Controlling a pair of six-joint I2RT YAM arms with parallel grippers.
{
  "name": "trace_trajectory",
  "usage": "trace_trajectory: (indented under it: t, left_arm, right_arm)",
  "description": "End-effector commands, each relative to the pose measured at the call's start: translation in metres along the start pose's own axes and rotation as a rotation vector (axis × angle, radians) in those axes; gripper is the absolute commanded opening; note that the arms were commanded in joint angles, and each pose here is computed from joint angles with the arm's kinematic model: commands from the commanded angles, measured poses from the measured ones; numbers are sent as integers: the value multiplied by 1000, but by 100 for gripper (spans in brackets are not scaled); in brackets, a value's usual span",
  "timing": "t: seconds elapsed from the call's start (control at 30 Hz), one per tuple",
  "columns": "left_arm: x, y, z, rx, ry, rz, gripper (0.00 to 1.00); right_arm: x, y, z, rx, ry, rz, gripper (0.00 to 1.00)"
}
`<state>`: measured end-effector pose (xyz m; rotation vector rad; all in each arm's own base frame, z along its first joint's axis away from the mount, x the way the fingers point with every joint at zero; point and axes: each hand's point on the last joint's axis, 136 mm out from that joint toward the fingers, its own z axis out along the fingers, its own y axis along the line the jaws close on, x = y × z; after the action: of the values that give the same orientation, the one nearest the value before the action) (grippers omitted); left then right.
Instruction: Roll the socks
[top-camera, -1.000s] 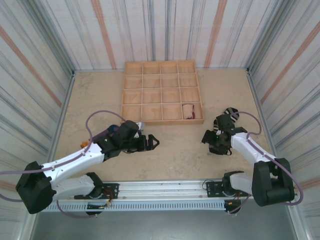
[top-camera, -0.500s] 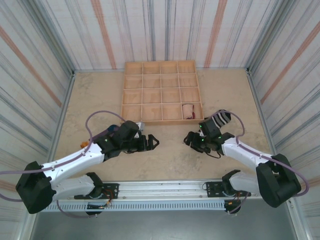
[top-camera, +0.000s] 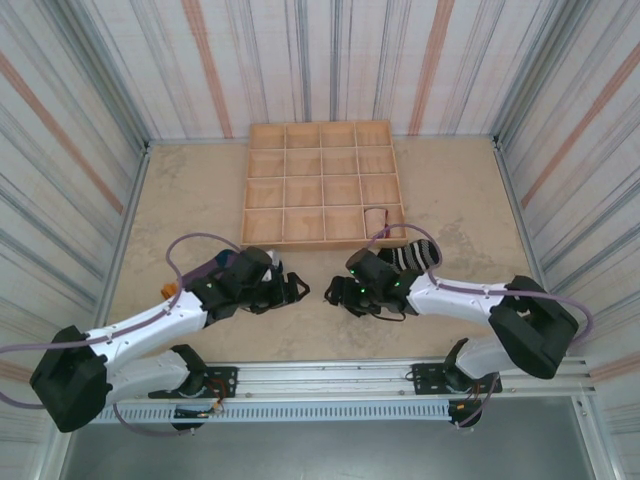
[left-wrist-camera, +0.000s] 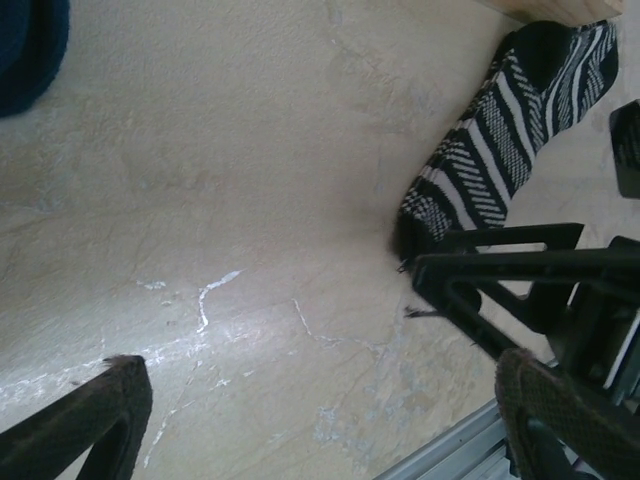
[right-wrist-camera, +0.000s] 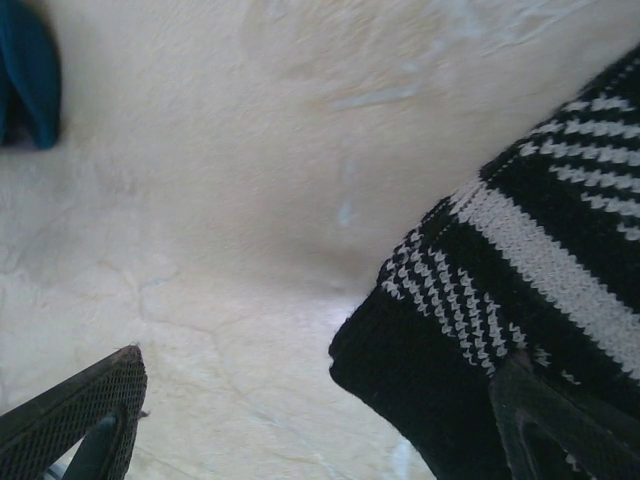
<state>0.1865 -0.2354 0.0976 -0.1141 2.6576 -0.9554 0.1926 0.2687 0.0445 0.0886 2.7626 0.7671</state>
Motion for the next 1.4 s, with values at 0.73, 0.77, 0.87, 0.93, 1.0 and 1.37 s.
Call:
trace_trajectory:
  t: [0.73,0.77,0.87,0.93,1.0,1.37]
  left_arm:
    - [13,-49,80,135,172,-141,63]
    - [16,-50,85,134,187,-150,62]
    - [22,-50,96,139,198,-184,58]
    - [26,-46,100,129,197,-209,56]
    - [29,-41,103,108,198,-224,54]
    - [34,-36,122,110,201,-295,47]
  right_arm:
    - [-6,-48,-94,87,-259,-166,81]
    - [-6,-51,-94,91,-262,-159,80]
    - [-7,-58,-97,104,-271,-130,80]
    - [-7,-61,-98,103,-272,-114,81]
    - [-8,-64,-99,101,-277,-98,81]
    - [-11,-70,-98,134,-265,-109,79]
